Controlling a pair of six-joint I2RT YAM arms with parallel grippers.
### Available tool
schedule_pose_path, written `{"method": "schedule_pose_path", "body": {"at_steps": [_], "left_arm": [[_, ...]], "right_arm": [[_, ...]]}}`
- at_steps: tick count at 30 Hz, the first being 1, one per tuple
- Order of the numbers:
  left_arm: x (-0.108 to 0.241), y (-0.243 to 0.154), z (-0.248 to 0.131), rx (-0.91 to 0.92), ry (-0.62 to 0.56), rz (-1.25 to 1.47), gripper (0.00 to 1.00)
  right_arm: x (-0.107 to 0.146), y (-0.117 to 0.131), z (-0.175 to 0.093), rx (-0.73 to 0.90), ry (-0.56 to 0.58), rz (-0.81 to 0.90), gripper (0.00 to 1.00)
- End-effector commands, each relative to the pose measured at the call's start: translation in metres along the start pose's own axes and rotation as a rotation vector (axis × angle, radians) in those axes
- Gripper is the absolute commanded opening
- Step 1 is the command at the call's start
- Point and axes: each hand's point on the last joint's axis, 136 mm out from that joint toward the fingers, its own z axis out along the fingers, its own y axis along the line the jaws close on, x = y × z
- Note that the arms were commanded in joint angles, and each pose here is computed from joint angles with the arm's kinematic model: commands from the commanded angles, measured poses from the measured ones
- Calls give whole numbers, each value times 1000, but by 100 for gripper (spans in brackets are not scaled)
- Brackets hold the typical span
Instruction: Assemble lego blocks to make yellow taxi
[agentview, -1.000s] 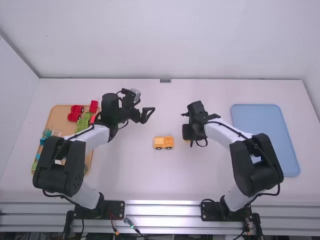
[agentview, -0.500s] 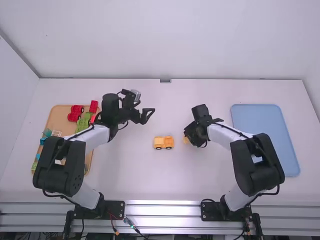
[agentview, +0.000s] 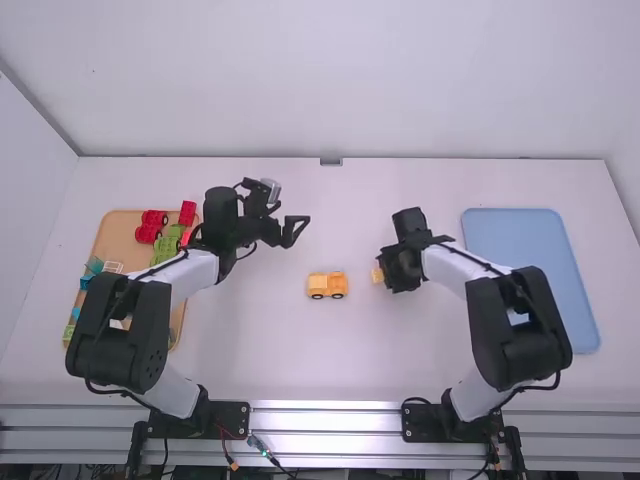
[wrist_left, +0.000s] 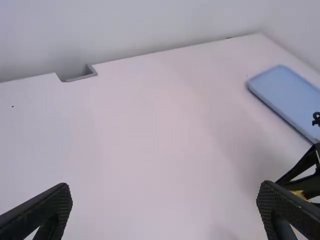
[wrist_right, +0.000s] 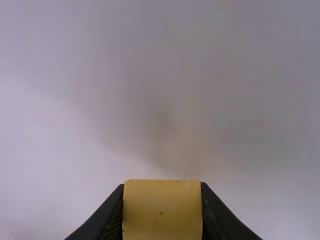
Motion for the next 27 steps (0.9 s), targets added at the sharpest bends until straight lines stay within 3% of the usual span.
{"method": "schedule_pose_path", "body": {"at_steps": [1, 15, 21, 27], "left_arm": [[-9, 4, 0, -9, -20, -14, 99], [-8, 4, 0, -9, -14, -19, 99], [-8, 4, 0, -9, -13, -19, 99], [-8, 4, 0, -10, -13, -19, 99]], "right_arm": [[0, -1, -2, -2, -28, 68, 0], [15, -15, 1, 53, -58, 124, 0], [16, -28, 2, 94, -68, 258, 0], [17, -25, 9, 49, -48, 266, 0]]}}
